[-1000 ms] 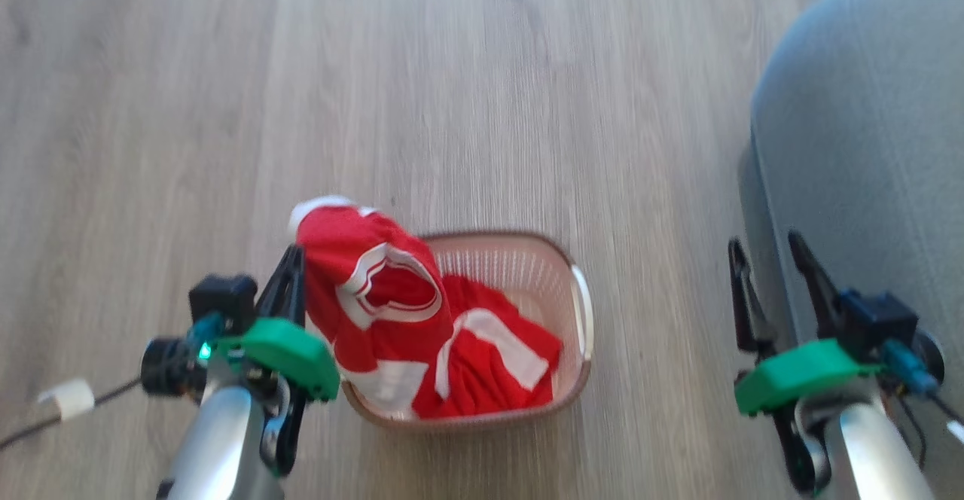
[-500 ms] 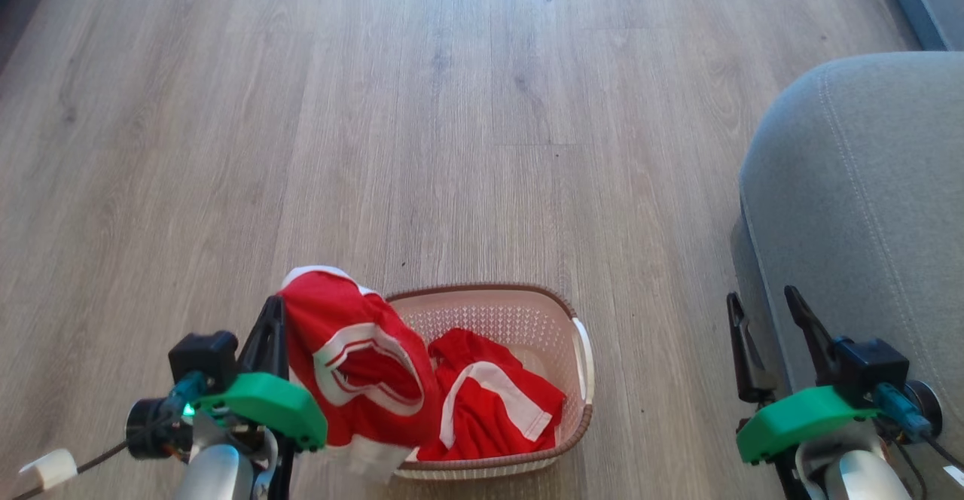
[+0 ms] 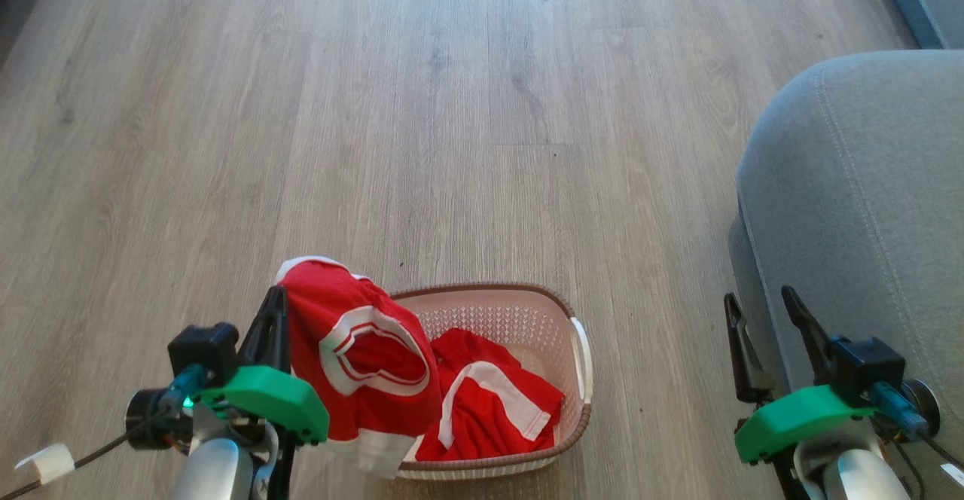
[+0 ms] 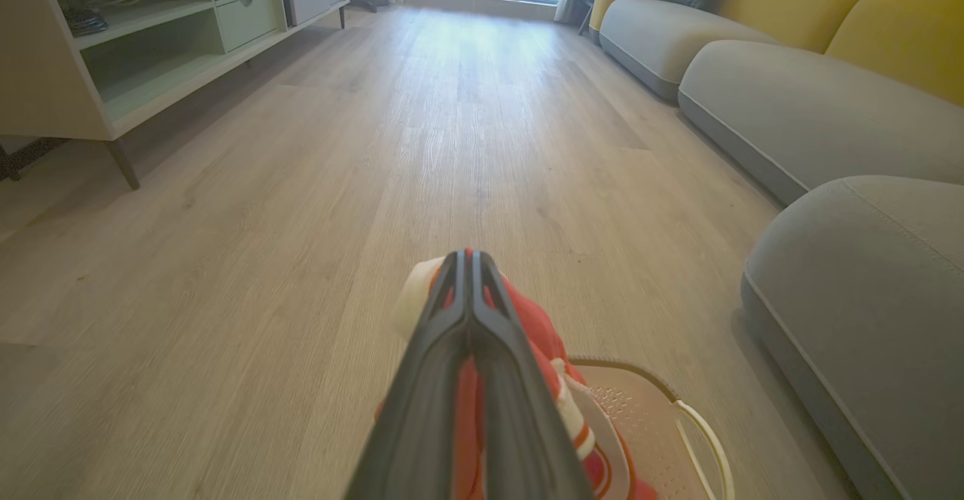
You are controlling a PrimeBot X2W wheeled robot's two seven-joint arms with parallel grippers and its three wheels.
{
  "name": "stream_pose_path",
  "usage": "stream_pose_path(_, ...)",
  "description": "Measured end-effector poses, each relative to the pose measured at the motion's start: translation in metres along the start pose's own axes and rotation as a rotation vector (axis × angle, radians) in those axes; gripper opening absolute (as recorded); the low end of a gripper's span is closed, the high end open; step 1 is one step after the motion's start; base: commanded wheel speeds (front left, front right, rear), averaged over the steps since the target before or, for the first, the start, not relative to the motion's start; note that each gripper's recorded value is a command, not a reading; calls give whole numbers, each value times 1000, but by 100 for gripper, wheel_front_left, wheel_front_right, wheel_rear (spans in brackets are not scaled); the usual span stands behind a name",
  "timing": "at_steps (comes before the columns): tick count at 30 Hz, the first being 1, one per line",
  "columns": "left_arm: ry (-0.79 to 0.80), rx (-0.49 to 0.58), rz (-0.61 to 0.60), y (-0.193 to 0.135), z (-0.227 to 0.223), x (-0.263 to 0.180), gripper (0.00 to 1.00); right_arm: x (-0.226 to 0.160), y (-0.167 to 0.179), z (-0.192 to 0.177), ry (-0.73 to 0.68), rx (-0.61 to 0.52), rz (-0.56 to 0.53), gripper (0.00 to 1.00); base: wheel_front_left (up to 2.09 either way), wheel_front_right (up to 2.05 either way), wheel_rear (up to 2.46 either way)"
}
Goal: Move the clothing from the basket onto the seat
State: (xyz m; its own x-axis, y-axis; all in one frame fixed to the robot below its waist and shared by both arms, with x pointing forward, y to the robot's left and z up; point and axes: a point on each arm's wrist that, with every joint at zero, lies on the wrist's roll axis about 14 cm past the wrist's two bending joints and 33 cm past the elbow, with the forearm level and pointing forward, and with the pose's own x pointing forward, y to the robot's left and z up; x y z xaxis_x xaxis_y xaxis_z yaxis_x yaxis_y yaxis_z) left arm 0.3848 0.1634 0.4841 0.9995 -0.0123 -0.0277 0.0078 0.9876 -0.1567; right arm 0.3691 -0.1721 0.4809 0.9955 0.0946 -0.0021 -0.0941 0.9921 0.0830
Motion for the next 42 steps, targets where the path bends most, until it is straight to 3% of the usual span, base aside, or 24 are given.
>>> stream_pose_path(24,-14,16,-18,-4,7,0,0,-1,9,0,-1,-1,27,100,0,0,0)
stream_pose_path(28,-28,16,-57,-16,13,1,0,0,42,-2,8,-6,126,100,0,0,0)
stream_pose_path(36,-65,9,-218,-67,32,-1,0,4,145,13,-27,-4,449,100,0,0,0)
stream_pose_path(42,-109,19,-354,-110,52,-8,0,5,186,25,-53,-9,584,100,0,0,0)
